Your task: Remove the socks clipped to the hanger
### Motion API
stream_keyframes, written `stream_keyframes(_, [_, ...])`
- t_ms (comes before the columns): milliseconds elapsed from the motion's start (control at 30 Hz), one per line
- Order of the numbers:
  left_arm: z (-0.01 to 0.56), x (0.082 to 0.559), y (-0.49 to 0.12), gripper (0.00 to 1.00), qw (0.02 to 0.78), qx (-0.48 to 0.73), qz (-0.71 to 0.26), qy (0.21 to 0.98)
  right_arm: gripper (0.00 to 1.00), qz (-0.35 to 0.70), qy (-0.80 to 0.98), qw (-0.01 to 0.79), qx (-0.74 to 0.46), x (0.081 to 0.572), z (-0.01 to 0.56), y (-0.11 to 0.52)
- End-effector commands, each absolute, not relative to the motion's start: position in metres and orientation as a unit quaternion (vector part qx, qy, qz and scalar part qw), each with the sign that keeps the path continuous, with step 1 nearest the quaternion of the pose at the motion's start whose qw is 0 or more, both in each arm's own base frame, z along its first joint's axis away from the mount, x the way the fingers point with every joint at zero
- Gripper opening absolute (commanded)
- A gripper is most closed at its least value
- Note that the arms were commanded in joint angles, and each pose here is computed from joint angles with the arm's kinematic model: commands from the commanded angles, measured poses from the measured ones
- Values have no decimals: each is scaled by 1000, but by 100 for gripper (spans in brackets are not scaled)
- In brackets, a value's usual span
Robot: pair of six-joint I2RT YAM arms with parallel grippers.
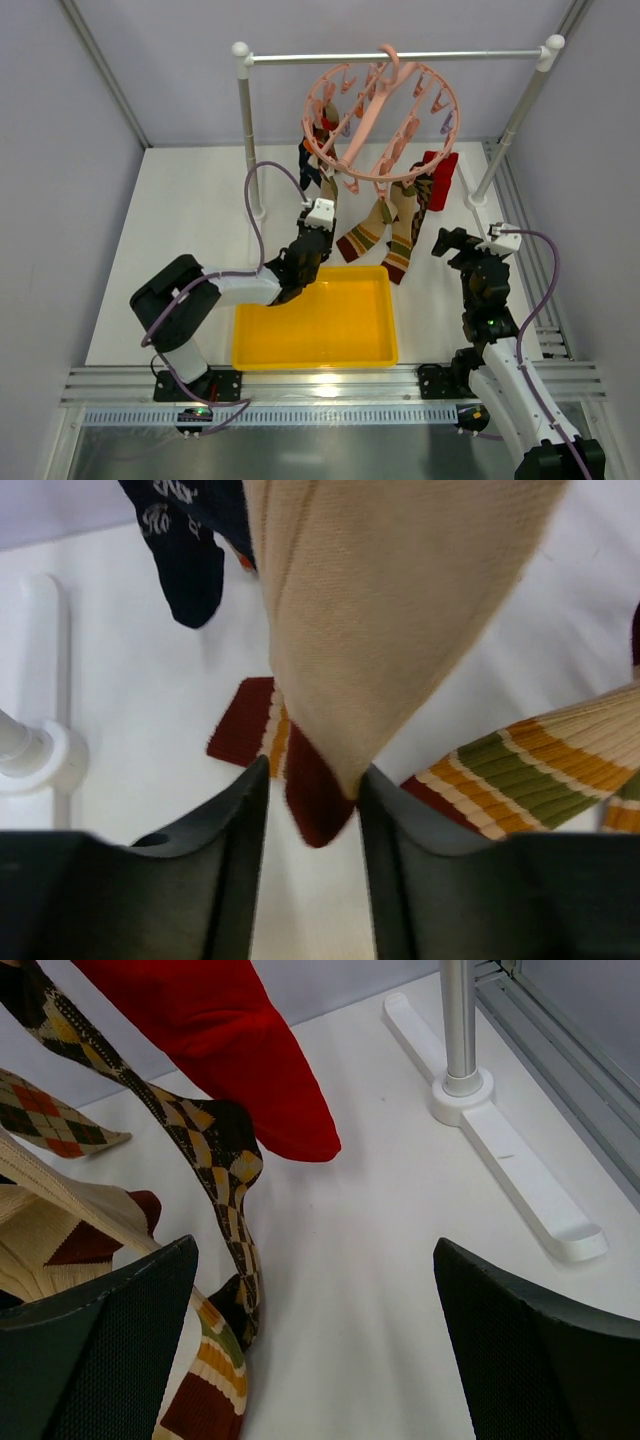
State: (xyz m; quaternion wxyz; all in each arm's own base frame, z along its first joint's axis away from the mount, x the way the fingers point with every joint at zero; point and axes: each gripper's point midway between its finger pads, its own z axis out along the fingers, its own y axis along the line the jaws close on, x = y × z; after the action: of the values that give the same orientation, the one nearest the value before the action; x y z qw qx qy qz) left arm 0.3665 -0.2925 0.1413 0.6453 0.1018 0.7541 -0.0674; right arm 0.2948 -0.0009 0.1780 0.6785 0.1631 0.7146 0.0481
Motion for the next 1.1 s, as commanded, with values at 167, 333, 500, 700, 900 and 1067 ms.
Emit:
stream_keyframes(167, [178,379,-295,0,686,78,-81,719,100,63,689,704,161,295,198,2])
stream_keyframes(333, [186,368,-289,0,682,88,-92,720,100,61,690,703,159,295,198,2])
stream_keyframes(500, [212,340,-278,0,674,96,-143,719,100,65,695,703,140,296,200,7])
stream_keyframes(700, [217,302,-264,0,629,134,-177,745,100,97,697,706,73,294,213,47])
stream_keyframes(900, [208,276,-233,1,613,134,-164,762,100,102,725,682,4,281,234,112])
stream_keyframes(1067, [209,263,-210,0,620,125,-155,759,99,156,728,665,-55,256,261,180])
